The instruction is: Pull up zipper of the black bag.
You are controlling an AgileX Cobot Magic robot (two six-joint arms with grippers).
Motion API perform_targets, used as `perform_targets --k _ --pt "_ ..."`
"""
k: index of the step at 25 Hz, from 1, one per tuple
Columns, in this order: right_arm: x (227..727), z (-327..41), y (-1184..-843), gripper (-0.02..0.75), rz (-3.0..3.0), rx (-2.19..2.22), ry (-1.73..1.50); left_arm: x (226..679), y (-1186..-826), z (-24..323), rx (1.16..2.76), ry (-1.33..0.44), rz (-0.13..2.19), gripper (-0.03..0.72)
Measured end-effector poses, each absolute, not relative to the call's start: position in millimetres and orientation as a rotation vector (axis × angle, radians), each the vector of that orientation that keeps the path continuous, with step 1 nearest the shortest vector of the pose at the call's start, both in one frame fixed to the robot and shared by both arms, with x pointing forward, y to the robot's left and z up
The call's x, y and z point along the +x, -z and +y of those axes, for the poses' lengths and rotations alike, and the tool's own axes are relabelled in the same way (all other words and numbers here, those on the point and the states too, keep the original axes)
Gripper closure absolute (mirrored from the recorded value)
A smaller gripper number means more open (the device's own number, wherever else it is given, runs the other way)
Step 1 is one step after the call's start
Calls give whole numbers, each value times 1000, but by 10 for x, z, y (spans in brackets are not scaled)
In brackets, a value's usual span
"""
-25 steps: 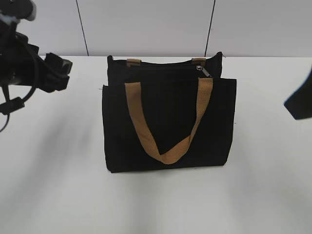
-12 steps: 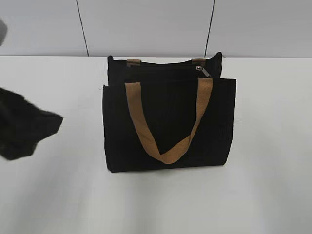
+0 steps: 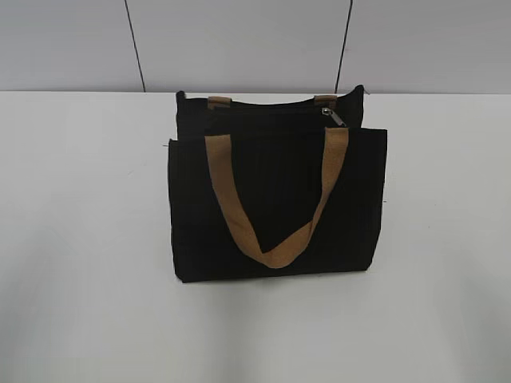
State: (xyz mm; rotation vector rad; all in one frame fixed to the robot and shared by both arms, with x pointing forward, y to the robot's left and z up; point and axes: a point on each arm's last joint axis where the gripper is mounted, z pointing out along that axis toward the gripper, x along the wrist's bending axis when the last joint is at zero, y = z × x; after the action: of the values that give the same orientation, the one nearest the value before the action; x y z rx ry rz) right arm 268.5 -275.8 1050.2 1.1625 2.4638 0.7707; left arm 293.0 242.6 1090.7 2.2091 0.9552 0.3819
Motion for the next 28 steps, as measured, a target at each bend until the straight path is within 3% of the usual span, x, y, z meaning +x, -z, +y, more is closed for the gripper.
perform_targets --k 10,28 --pt "2643 -2783 -10422 146 2426 1143 -817 2653 -10649 2868 2146 -314 904 141" --pt "2708 -2748 -10346 146 2390 1122 -859 2663 -10620 2809 2126 -335 790 146"
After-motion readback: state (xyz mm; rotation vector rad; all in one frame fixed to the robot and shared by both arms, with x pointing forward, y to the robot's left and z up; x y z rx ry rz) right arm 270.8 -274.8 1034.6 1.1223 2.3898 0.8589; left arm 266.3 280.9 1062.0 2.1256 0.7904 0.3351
